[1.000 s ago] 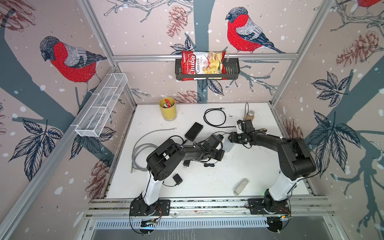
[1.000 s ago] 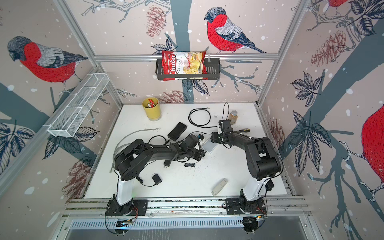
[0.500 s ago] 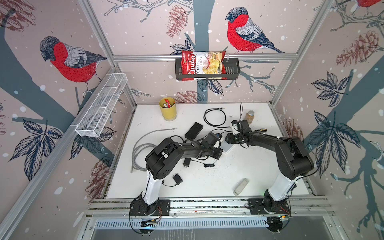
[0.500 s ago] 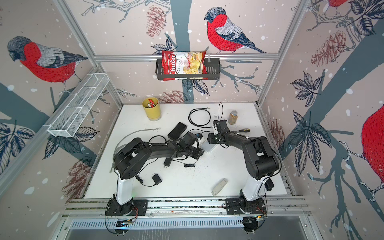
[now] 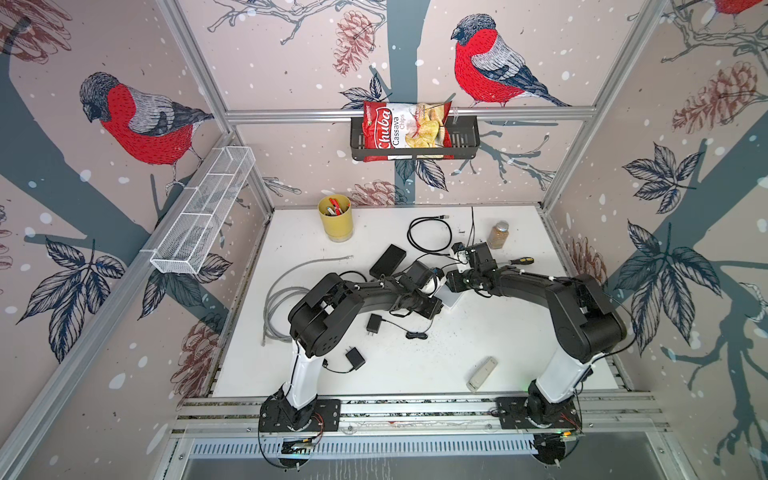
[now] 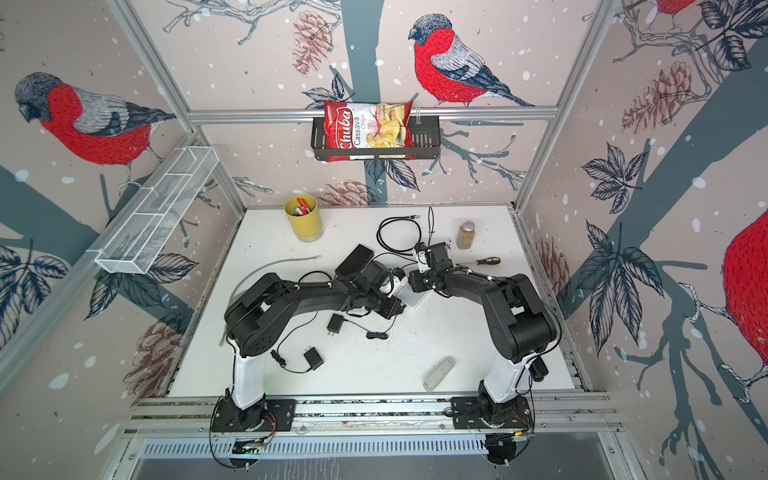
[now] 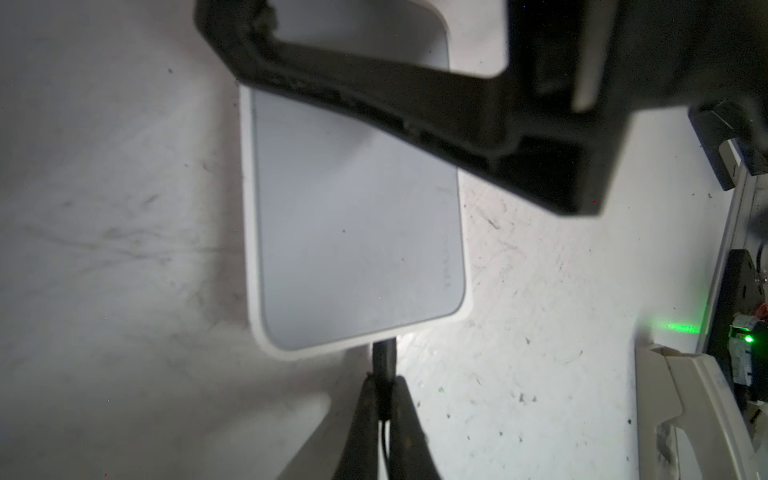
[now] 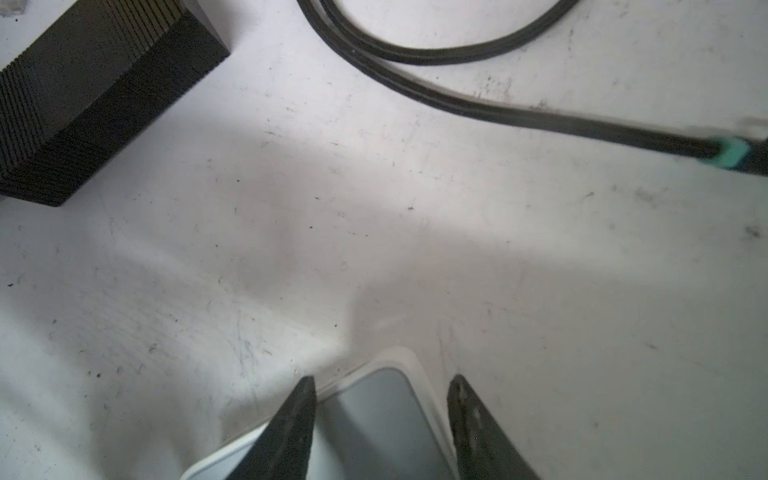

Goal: Insert the plug into the switch port

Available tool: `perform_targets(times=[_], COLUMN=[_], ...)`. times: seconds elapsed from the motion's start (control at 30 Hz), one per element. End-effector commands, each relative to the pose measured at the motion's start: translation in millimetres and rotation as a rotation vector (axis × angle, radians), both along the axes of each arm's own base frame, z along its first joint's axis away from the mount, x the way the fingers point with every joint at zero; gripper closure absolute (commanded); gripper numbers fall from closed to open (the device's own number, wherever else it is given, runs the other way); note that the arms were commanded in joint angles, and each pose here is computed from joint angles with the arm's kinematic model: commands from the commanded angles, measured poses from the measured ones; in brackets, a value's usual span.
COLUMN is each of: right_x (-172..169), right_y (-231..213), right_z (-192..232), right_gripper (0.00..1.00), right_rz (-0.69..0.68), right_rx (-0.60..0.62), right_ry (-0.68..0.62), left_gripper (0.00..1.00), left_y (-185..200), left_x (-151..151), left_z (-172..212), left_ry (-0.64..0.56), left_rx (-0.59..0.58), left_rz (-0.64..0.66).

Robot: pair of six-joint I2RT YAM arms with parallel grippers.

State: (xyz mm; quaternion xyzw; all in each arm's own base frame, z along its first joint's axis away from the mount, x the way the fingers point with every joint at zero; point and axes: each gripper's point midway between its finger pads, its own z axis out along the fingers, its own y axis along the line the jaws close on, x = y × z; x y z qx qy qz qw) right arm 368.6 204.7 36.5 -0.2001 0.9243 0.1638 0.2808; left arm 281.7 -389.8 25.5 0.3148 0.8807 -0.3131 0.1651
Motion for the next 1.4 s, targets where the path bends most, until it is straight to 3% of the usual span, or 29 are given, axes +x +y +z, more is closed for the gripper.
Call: perform_targets(times=[0.0, 0.6, 0.77, 0.97, 1.37], right_x=[-29, -65, -49, -16, -19], right_y=[10, 26, 0, -35, -32], right_z=[-10, -1, -4, -8, -6], right_gripper=[0.49, 0.53, 0.44, 0.41, 0.36], right_rz=[0.076, 0.111, -0.018, -0.179, -0.132], right_rx=[0.030, 0.174, 0.137, 0.096, 0.152], right_ry=[0.108, 0.150, 0.138, 0.117, 0.093], left_gripper=[1.00, 1.00, 1.00, 1.00, 1.00], left_y=[-10, -17, -13, 0, 8], left_x=[22, 42, 37, 24, 9], left_z=[19, 24, 18, 9, 9], left_ry=[-0.100, -0.126, -0.110, -0.108, -0.103], left_rx=[-0.055, -0.066, -0.049, -0.026, -0.028], left_rz=[0.014, 0.057, 0.052, 0.023, -0.125])
